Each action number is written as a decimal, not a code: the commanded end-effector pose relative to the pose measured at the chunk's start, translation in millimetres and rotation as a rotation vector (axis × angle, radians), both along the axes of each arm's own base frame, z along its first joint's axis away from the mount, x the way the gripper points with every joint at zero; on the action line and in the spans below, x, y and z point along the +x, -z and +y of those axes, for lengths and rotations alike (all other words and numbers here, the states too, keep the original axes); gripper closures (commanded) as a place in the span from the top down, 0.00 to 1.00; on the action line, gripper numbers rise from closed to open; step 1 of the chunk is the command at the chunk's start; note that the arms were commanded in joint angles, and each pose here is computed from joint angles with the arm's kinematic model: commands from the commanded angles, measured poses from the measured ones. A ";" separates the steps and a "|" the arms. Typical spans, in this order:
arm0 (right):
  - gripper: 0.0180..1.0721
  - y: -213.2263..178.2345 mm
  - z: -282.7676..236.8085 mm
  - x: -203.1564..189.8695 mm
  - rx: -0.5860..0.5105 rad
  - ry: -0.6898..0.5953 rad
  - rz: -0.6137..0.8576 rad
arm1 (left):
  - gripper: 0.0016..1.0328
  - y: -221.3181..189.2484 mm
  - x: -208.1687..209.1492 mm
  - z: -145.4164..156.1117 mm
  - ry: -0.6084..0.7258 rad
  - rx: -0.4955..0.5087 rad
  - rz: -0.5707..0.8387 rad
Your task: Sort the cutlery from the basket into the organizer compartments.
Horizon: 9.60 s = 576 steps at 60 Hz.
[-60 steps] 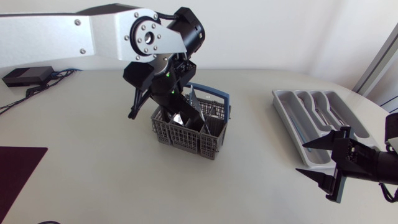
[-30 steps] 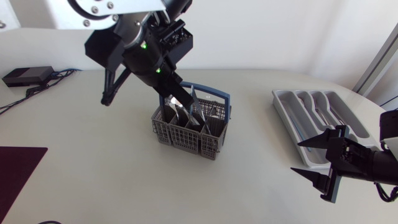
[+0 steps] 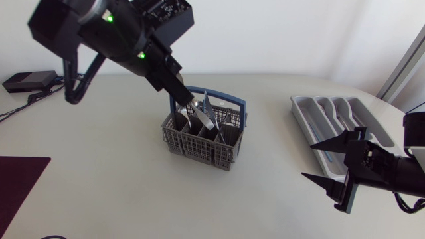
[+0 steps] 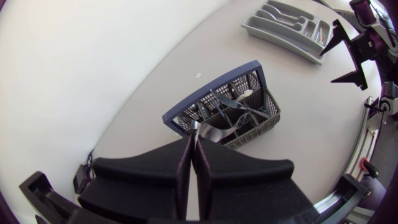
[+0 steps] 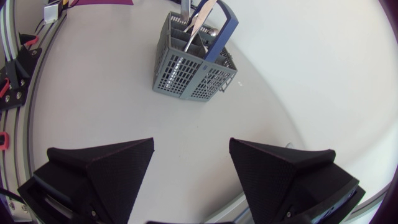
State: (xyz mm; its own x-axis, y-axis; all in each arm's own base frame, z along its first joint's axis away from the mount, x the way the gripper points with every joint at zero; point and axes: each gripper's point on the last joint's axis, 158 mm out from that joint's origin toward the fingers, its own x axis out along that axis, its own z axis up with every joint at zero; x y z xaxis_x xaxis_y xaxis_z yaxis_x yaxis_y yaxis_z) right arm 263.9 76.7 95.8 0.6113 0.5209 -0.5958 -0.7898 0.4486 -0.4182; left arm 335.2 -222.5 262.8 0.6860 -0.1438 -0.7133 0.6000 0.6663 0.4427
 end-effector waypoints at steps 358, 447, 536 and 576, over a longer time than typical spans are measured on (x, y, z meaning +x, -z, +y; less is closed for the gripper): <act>0.86 6.3 -144.2 164.7 0.327 0.913 0.259 | 0.53 154.6 60.8 -80.2 0.066 -0.594 0.044; 0.86 -58.9 30.0 75.4 0.275 0.402 0.157 | 0.03 27.2 -5.0 -80.3 0.243 -0.709 -0.247; 0.53 -104.6 207.4 31.4 0.440 -0.074 0.299 | 0.03 -6.7 -15.2 -94.0 0.267 -1.008 0.203; 0.05 -96.6 216.7 20.3 0.435 -0.105 0.351 | 0.06 -4.4 -16.5 -92.2 0.261 -1.029 0.231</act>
State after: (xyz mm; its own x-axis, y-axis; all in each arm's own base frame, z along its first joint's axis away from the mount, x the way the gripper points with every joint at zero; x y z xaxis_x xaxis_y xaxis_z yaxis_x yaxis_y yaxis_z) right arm 288.7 284.8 190.8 0.3808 0.7941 -0.4738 -0.8836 0.4634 0.0665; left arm 314.3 -311.1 252.2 0.4098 -0.8556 -0.3163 0.7741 0.5096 -0.3756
